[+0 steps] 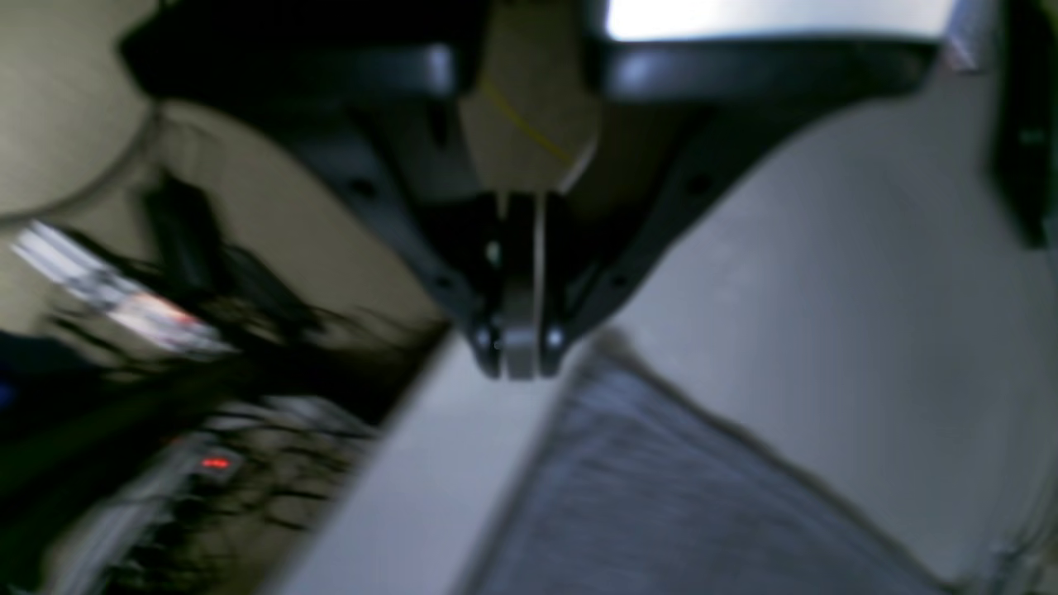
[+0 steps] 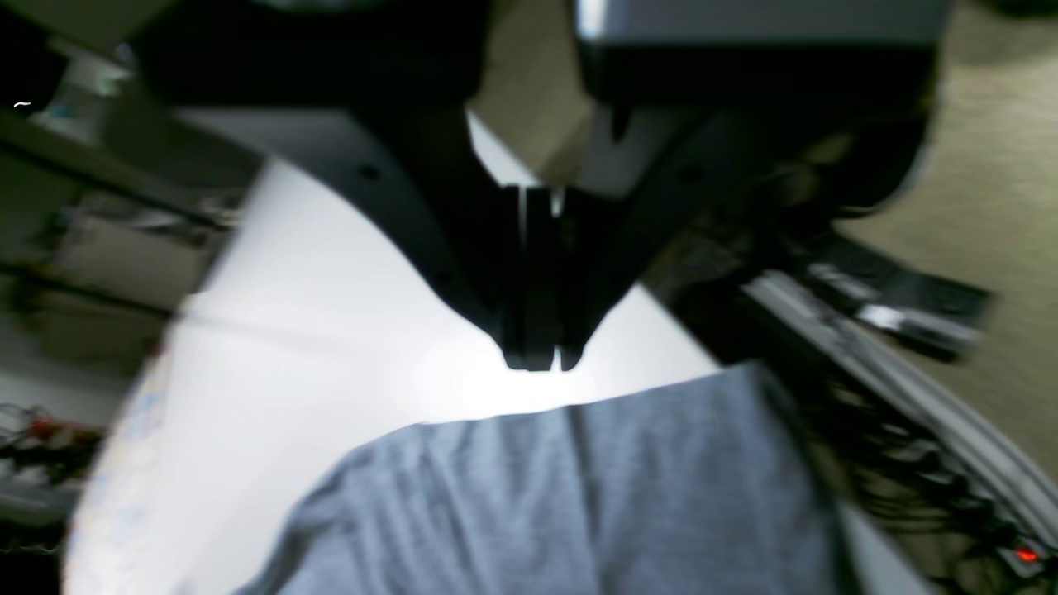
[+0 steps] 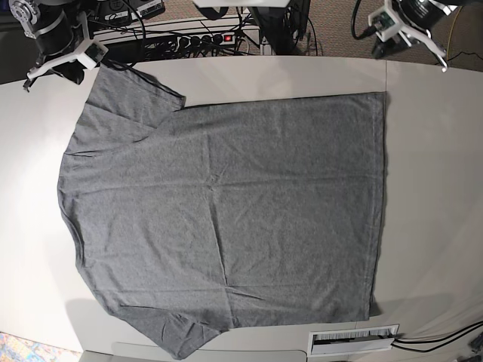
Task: Fold the T-shirt properly
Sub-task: 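Move both grippers down to the shirt's shoulder-side corners and grasp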
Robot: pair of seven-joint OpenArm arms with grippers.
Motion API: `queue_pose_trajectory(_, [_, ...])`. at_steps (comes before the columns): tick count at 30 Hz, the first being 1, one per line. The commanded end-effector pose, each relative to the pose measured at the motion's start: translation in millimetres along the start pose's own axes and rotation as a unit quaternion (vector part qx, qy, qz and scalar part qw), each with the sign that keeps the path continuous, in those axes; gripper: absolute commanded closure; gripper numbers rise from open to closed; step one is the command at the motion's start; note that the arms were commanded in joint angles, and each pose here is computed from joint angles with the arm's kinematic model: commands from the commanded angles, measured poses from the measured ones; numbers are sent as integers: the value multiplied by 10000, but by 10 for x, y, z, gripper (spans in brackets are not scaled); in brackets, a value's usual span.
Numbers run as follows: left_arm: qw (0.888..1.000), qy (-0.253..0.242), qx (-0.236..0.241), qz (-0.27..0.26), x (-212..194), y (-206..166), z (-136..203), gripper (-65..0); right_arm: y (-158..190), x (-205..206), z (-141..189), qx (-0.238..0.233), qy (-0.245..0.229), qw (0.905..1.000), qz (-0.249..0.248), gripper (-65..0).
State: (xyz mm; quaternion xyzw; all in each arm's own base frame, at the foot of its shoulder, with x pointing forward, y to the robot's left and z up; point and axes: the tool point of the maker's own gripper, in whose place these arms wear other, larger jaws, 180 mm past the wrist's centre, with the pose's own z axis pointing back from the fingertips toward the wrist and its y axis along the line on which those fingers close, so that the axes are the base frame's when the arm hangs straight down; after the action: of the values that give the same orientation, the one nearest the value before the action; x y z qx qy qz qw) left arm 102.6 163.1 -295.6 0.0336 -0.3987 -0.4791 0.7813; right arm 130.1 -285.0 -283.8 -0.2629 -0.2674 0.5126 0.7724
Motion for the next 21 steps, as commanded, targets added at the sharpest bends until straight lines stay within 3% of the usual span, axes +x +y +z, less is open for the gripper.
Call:
queue_pose_trajectory(1, [9996,-251,84,-94,116,66,5,0,-111,49,8,-198,-75,9997,97,0])
queue_pose_trajectory(5, [9948,-892,282,-402,372,253,-53,0,-245,74,-31,-428,-77,9990,68,0])
queue_pose_trajectory(9, [9898,-1235,488,-506,493,402,-147,0,-380,113,-67,-642,-113,9979,-19,0])
queue_pose_trajectory(14, [9911,-1143,264,-626,315,291,-491,0,-304,137,-93,-375,-151,9992,-30,0])
queue_pose_trajectory(17, [9898,-934,146,-1069,148,217,-747,0,-284,91,-95,-320,-23,9995,-2,-89])
queue_pose_trajectory(19, [9872,-845,168,-1343,71,231,-899,0,-284,72,-95,-320,32,9995,-4,-98])
queue_pose_trajectory(21, [9843,-773,69,-1586,8,220,-1021,-103,-284,61,-95,-320,61,9995,-7,-98])
